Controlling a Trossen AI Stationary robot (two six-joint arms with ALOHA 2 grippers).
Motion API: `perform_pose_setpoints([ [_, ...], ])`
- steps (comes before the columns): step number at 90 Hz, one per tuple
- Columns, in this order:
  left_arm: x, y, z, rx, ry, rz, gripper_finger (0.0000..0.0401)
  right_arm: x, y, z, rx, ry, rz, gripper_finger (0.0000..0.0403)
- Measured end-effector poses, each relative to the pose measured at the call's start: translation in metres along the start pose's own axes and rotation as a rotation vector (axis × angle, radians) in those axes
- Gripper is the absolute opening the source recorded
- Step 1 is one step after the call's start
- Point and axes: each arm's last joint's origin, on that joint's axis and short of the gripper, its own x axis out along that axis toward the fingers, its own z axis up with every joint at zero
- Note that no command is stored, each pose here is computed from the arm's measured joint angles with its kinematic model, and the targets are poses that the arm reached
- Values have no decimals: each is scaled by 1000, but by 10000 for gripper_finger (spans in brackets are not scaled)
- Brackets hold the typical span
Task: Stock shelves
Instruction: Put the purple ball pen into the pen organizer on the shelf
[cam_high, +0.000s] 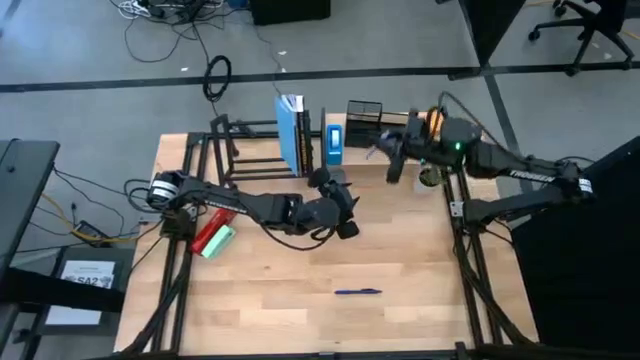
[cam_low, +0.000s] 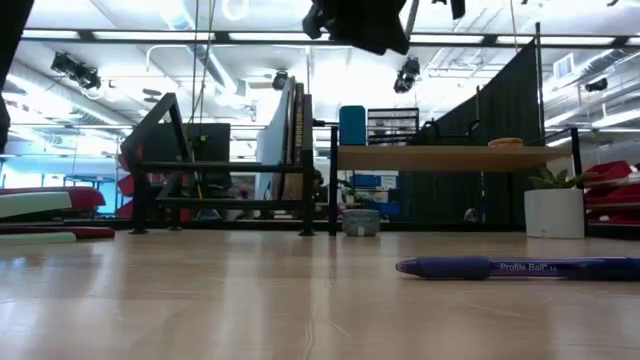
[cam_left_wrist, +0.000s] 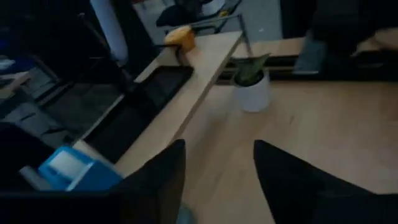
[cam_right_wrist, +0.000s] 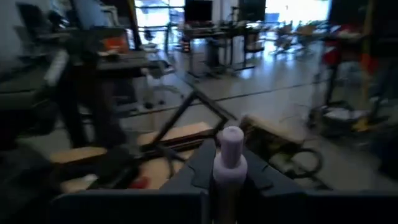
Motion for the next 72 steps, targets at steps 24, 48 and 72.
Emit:
perform_pose_setpoints([
  [24,-8,-8,-3,31,17,-12,190,37,-92,-3,2,65,-126,1],
  [48,-9,-9,-3,30,17,-16,190,76,-158,-28,108,175,-155,0],
  [72,-10,-10,-3,1,17,-16,190,83,-171,-47,158,282,-180,5],
])
